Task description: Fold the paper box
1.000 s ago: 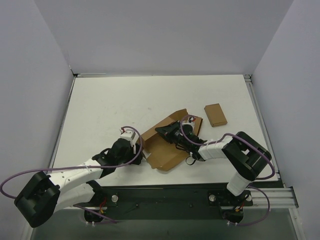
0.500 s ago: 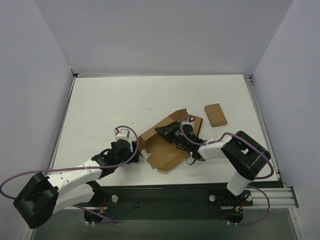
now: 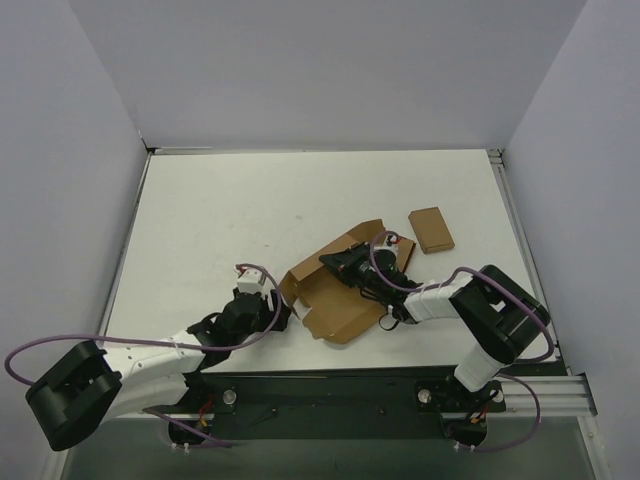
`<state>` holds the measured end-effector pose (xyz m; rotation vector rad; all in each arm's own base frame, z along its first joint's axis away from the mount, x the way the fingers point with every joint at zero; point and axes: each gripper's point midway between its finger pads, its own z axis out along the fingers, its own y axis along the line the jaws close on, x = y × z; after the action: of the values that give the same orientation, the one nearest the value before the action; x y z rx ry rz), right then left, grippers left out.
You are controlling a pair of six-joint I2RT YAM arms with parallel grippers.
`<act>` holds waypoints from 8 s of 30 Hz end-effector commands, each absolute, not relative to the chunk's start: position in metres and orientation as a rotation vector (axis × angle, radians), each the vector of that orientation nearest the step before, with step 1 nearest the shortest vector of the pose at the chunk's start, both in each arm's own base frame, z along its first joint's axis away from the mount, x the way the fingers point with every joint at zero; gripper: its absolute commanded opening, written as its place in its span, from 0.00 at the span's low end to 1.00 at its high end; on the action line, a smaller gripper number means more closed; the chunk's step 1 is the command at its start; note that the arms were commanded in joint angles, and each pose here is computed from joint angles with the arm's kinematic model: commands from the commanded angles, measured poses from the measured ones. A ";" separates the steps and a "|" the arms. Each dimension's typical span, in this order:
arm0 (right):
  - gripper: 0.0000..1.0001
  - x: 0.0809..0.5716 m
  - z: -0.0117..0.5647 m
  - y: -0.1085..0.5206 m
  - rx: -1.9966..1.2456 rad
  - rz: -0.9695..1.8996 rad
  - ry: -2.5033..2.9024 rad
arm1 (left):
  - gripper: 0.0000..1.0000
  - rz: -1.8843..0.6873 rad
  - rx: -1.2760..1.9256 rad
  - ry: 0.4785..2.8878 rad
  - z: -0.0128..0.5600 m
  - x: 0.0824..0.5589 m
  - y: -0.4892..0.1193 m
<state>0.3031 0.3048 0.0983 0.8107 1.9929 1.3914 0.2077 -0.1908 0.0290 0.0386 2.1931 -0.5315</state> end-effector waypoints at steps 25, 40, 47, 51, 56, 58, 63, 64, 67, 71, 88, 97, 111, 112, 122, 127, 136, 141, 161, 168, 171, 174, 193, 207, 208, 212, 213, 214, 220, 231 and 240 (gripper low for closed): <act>0.00 0.298 0.102 0.290 0.712 1.312 2.007 | 0.55 -0.709 0.475 1.793 0.091 0.222 -0.250; 0.00 0.288 0.091 0.276 0.721 1.284 2.001 | 0.49 -0.646 0.391 1.820 0.090 0.240 -0.270; 0.00 0.286 0.089 0.273 0.724 1.270 1.993 | 0.48 -0.593 0.349 1.865 0.078 0.241 -0.279; 0.00 0.286 0.088 0.272 0.729 1.274 1.989 | 0.47 -0.574 0.322 1.892 0.071 0.242 -0.284; 0.00 0.285 0.090 0.269 0.760 1.283 1.975 | 0.45 -0.475 0.298 1.941 0.057 0.245 -0.281; 0.00 0.284 0.090 0.267 0.795 1.283 1.974 | 0.45 -0.451 0.302 1.957 0.052 0.244 -0.280; 0.00 0.282 0.095 0.260 0.834 1.244 1.991 | 0.45 -0.367 0.307 1.969 0.047 0.245 -0.279; 0.00 0.283 0.098 0.259 0.830 1.237 1.987 | 0.45 -0.355 0.315 1.973 0.046 0.244 -0.279; 0.00 0.281 0.102 0.255 0.803 1.187 2.004 | 0.45 -0.350 0.306 1.973 0.046 0.244 -0.280; 0.00 0.278 0.092 0.245 0.818 1.113 2.022 | 0.45 -0.366 0.294 1.955 0.051 0.246 -0.283; 0.00 0.254 0.057 0.236 0.841 1.006 2.058 | 0.38 -0.390 0.255 1.857 0.066 0.259 -0.293; 0.00 0.249 0.056 0.228 0.836 0.958 2.057 | 0.31 -0.364 0.203 1.844 0.062 0.265 -0.290; 0.00 0.241 0.053 0.218 0.904 0.871 2.053 | 0.09 -0.128 0.065 1.819 0.054 0.280 -0.258; 0.00 0.240 0.057 0.218 0.907 0.877 2.039 | 0.08 -0.117 0.065 1.817 0.055 0.281 -0.257; 0.15 0.238 0.079 0.213 0.818 0.835 2.010 | 0.00 -0.119 0.274 1.840 0.048 0.275 -0.272; 0.53 0.229 0.115 0.205 0.617 0.797 2.021 | 0.00 -0.240 0.370 1.931 0.048 0.265 -0.272; 0.78 0.202 0.187 0.189 0.083 0.684 2.042 | 0.00 -0.473 0.541 2.175 0.052 0.242 -0.265; 0.77 0.193 0.191 0.191 -0.318 0.498 2.069 | 0.00 -0.550 0.624 2.257 0.059 0.223 -0.259; 0.60 0.177 0.156 0.232 -0.825 -0.210 1.887 | 0.00 -0.670 0.740 2.371 0.068 0.192 -0.255; 0.32 0.174 0.145 0.239 -0.952 -0.321 1.834 | 0.00 -0.719 0.753 2.358 0.072 0.189 -0.261; 0.18 0.171 0.141 0.242 -0.993 -0.338 1.819 | 0.00 -0.724 0.745 2.346 0.072 0.191 -0.262; 0.08 0.168 0.139 0.244 -1.013 -0.341 1.814 | 0.00 -0.730 0.728 2.332 0.075 0.193 -0.263; 0.04 0.160 0.132 0.251 -1.042 -0.314 1.825 | 0.39 -0.808 0.595 2.125 0.094 0.206 -0.268; 0.04 0.158 0.131 0.251 -1.039 -0.287 1.837 | 0.53 -0.715 0.565 2.084 0.089 0.220 -0.259; 0.03 0.158 0.131 0.251 -1.040 -0.285 1.837 | 0.53 -0.715 0.567 2.087 0.087 0.220 -0.259; 0.04 0.158 0.131 0.252 -1.040 -0.283 1.838 | 0.49 -0.731 0.574 2.062 0.088 0.219 -0.260; 0.04 0.158 0.131 0.252 -1.040 -0.281 1.839 | 0.48 -0.731 0.574 2.062 0.086 0.218 -0.260; 0.04 0.157 0.131 0.252 -1.039 -0.273 1.841 | 0.48 -0.728 0.573 2.058 0.086 0.219 -0.259; 0.04 0.156 0.133 0.252 -1.035 -0.249 1.846 | 0.52 -0.664 0.569 2.025 0.081 0.227 -0.252; 0.03 0.153 0.122 0.250 -1.056 -0.241 1.866 | 0.52 -0.730 0.654 1.871 0.094 0.226 -0.265; 0.01 0.153 0.111 0.251 -1.091 -0.278 1.865 | 0.36 -0.795 0.706 1.834 0.091 0.219 -0.275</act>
<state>0.1528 0.2508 0.1133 -1.0911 1.8707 -0.2644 0.2191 -0.2617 0.0767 0.6734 1.9262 -0.7312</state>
